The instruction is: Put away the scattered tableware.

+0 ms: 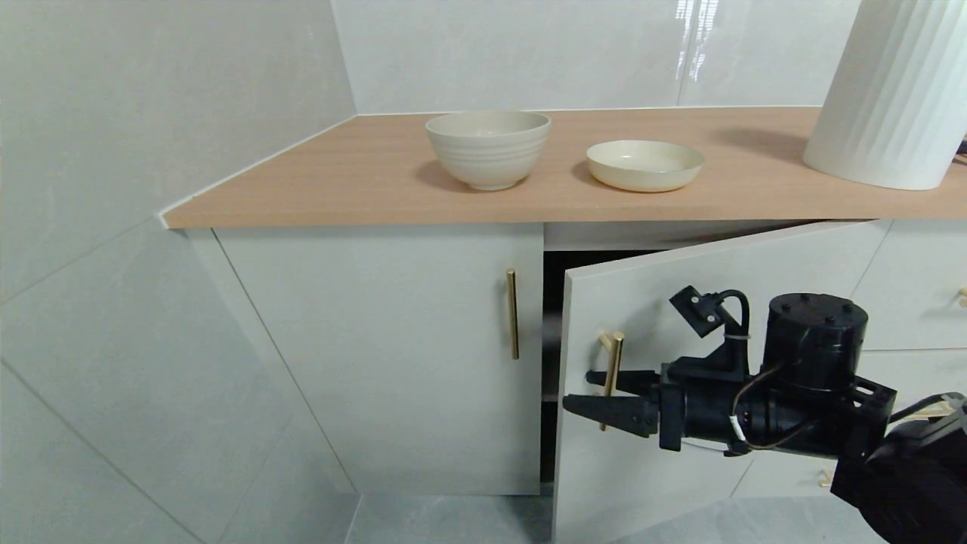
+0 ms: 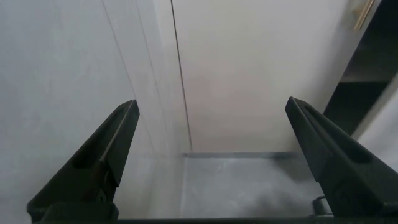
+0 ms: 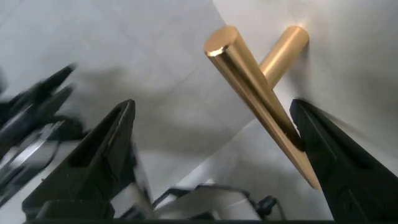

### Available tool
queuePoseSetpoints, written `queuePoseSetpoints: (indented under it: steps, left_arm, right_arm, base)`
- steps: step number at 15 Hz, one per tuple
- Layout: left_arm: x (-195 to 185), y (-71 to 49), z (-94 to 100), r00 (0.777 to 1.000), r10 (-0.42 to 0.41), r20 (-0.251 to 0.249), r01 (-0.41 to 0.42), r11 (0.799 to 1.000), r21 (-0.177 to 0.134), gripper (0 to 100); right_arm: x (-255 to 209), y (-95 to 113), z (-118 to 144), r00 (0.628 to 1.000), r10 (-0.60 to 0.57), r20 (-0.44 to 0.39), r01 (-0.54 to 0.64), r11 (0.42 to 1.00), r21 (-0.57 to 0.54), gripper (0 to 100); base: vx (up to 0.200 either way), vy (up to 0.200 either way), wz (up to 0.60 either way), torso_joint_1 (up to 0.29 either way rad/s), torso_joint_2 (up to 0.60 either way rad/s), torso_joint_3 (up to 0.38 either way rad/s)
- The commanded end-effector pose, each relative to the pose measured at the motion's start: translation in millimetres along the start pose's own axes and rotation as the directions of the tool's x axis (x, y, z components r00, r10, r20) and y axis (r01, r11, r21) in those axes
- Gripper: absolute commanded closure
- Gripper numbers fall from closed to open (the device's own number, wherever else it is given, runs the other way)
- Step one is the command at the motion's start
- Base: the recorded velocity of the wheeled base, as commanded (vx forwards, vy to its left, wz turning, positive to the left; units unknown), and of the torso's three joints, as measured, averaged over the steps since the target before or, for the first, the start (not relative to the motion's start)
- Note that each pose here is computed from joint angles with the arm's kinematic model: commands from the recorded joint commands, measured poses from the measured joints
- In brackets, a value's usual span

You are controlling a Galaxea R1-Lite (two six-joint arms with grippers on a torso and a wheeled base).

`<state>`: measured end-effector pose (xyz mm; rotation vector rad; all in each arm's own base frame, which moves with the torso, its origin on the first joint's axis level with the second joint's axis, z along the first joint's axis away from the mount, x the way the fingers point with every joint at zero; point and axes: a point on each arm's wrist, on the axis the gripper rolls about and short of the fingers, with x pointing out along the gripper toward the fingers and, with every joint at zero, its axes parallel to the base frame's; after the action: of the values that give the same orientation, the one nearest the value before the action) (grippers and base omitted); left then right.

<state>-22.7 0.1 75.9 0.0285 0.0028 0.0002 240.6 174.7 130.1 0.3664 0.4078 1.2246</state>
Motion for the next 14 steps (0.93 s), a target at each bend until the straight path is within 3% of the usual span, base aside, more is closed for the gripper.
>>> queuePoseSetpoints:
  steps: [1,3,4,6,7,8,9,10,11,12,13,14]
  left_arm:
    - [0.0,0.0,0.1,1.0,0.0,0.001,0.0,1.0,-0.021,0]
    - [0.0,0.0,0.1,1.0,-0.002,0.001,0.002,1.0,-0.009,0]
    - [-0.7,-0.1,3.3,1.0,-0.006,0.017,0.005,0.999,0.051,0]
    - [-8.6,-0.6,30.0,0.994,-0.06,0.093,0.053,0.995,0.084,0]
    - [-10.9,-0.8,44.3,0.991,-0.091,0.101,0.082,0.993,0.087,0]
    - [-9.3,-1.1,75.7,0.987,-0.142,0.074,0.136,0.988,0.073,0]
    - [1.0,-1.5,101.2,0.98,-0.195,0.028,0.193,0.98,0.038,0]
    - [13.8,-2.0,115.8,0.972,-0.236,-0.013,0.236,0.971,0.023,0]
    - [41.1,-3.2,136.8,0.945,-0.314,-0.092,0.314,0.949,-0.009,0]
    - [64.3,-4.2,144.1,0.916,-0.368,-0.162,0.366,0.93,-0.043,0]
    - [92.0,-5.7,146.9,0.871,-0.43,-0.236,0.423,0.902,-0.085,0]
    - [118.0,-7.7,149.2,0.839,-0.472,-0.271,0.458,0.881,-0.117,0]
  right_arm:
    - [-12.5,4.2,-3.0,1.0,0.021,0.012,-0.021,1.0,-0.016,0]
    - [-14.7,3.6,-3.3,1.0,0.017,0.018,-0.017,1.0,-0.019,0]
    - [-16.0,3.8,-5.5,1.0,0.015,0.013,-0.015,1.0,-0.015,0]
    - [-18.8,5.6,-7.6,1.0,0.015,0.013,-0.015,1.0,-0.015,0]
    - [-19.4,5.6,-9.0,1.0,0.013,0.01,-0.013,1.0,-0.013,0]
    - [-20.8,6.7,-10.9,1.0,0.014,0.005,-0.014,1.0,-0.009,0]
    - [-21.8,8.1,-12.7,1.0,0.017,0.002,-0.017,1.0,-0.01,0]
    - [-23.0,9.2,-14.2,1.0,0.019,0.004,-0.019,1.0,-0.013,0]
    - [-23.0,12.4,-17.8,0.999,0.037,0.002,-0.036,0.999,-0.023,0]
    - [-22.3,12.9,-19.0,0.999,0.041,0.0,-0.041,0.999,-0.026,0]
    - [-20.5,12.1,-20.0,0.999,0.043,-0.006,-0.043,0.999,-0.023,0]
    - [-18.5,11.0,-22.3,0.999,0.043,-0.013,-0.043,0.999,-0.019,0]
  base:
    - [0.0,0.0,0.0,0.0,0.0,0.0]
    - [0.0,0.0,0.0,0.0,0.0,0.0]
    - [0.0,0.0,0.0,0.0,0.0,0.0]
    - [0.0,0.0,0.0,0.0,0.0,0.0]
    - [0.0,0.0,0.0,0.0,0.0,0.0]
    - [0.0,0.0,0.0,0.0,0.0,0.0]
    - [0.0,0.0,0.0,0.0,0.0,0.0]
    - [0.0,0.0,0.0,0.0,0.0,0.0]
    - [0.0,0.0,0.0,0.0,0.0,0.0]
    - [0.0,0.0,0.0,0.0,0.0,0.0]
    - [0.0,0.0,0.0,0.0,0.0,0.0]
    - [0.0,0.0,0.0,0.0,0.0,0.0]
